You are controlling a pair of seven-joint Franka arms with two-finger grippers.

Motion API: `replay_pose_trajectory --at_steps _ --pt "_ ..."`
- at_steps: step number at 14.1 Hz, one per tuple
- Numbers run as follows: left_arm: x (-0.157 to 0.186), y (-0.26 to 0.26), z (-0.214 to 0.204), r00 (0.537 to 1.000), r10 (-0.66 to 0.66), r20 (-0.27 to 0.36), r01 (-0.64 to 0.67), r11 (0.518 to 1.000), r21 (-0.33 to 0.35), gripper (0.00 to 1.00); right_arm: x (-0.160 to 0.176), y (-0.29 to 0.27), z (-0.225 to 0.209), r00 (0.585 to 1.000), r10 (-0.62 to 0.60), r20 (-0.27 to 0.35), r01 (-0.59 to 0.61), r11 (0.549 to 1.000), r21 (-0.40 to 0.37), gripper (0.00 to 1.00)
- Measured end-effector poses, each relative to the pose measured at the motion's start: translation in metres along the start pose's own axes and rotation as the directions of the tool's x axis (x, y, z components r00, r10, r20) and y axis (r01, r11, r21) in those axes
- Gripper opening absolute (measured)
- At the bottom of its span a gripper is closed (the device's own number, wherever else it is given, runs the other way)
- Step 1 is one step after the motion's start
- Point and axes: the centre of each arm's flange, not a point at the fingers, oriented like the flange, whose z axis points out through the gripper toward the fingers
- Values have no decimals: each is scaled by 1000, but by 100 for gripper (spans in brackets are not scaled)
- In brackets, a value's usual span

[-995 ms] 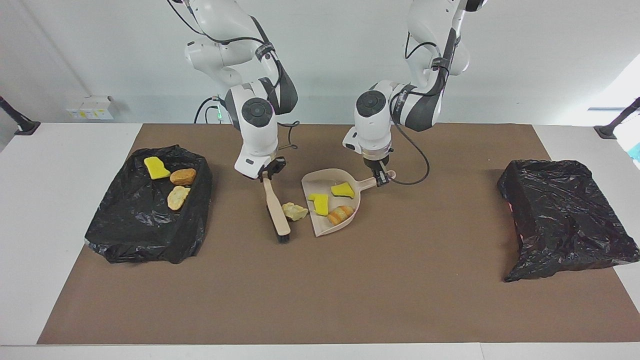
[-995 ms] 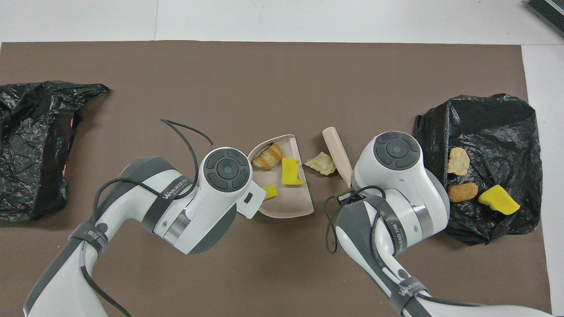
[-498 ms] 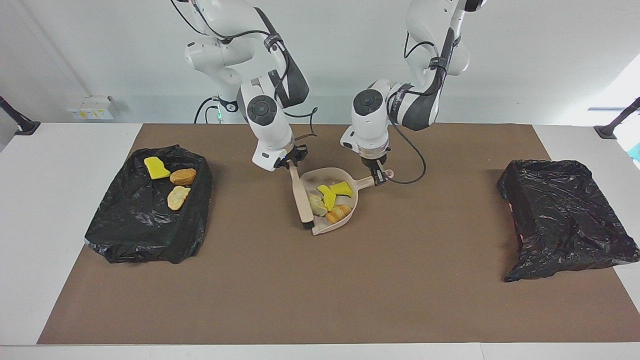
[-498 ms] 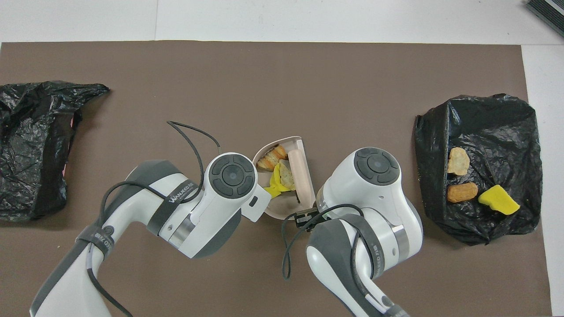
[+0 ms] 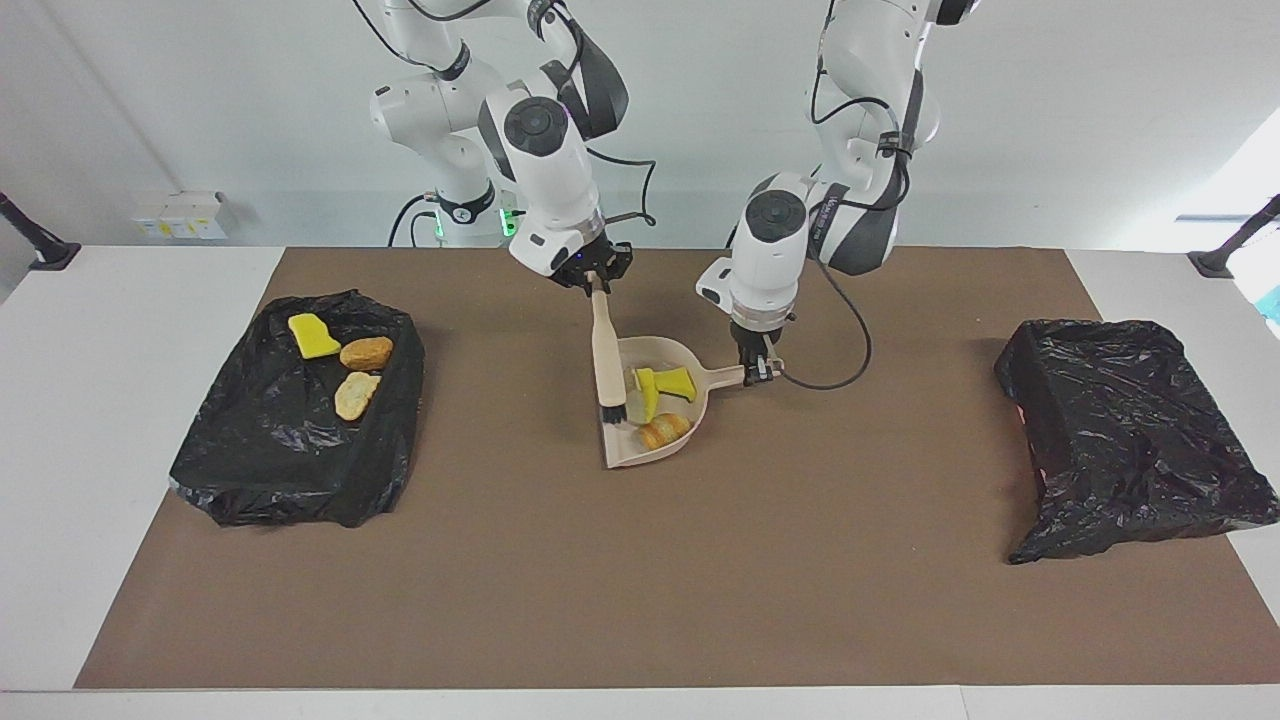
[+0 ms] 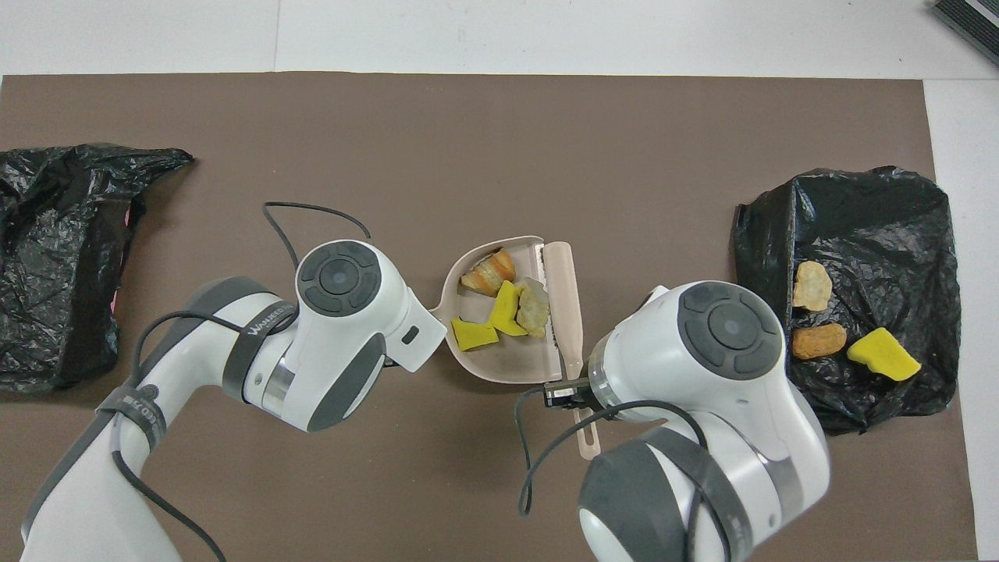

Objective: Sweep and dump trash in bin
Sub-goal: 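Sweep the paper and yellow sponge into the dustpan with the right gripper's brush, then carry the loaded dustpan to the black bag nearest the left arm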

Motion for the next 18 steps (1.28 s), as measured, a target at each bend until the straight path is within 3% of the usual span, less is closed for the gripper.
replay_pose_trajectory --at_steps 4,6,8,13,18 --pt "-15 -15 1 991 62 -116 -62 998 -3 32 -63 5 -58 999 46 27 -45 999 -27 26" --pt "-27 -23 3 986 77 -149 -79 997 -6 32 -88 8 -63 998 52 37 -50 998 -43 26" --pt "-42 -31 5 978 81 -193 -85 996 -13 32 -98 15 -52 997 58 54 -55 997 -55 26" --pt "-87 -53 5 922 91 -375 -101 995 -8 32 -101 17 -36 995 60 76 -55 996 -69 26" --pt "-140 -78 -33 899 54 -435 -102 991 -87 32 -132 -39 28 996 79 36 -75 993 -93 26"
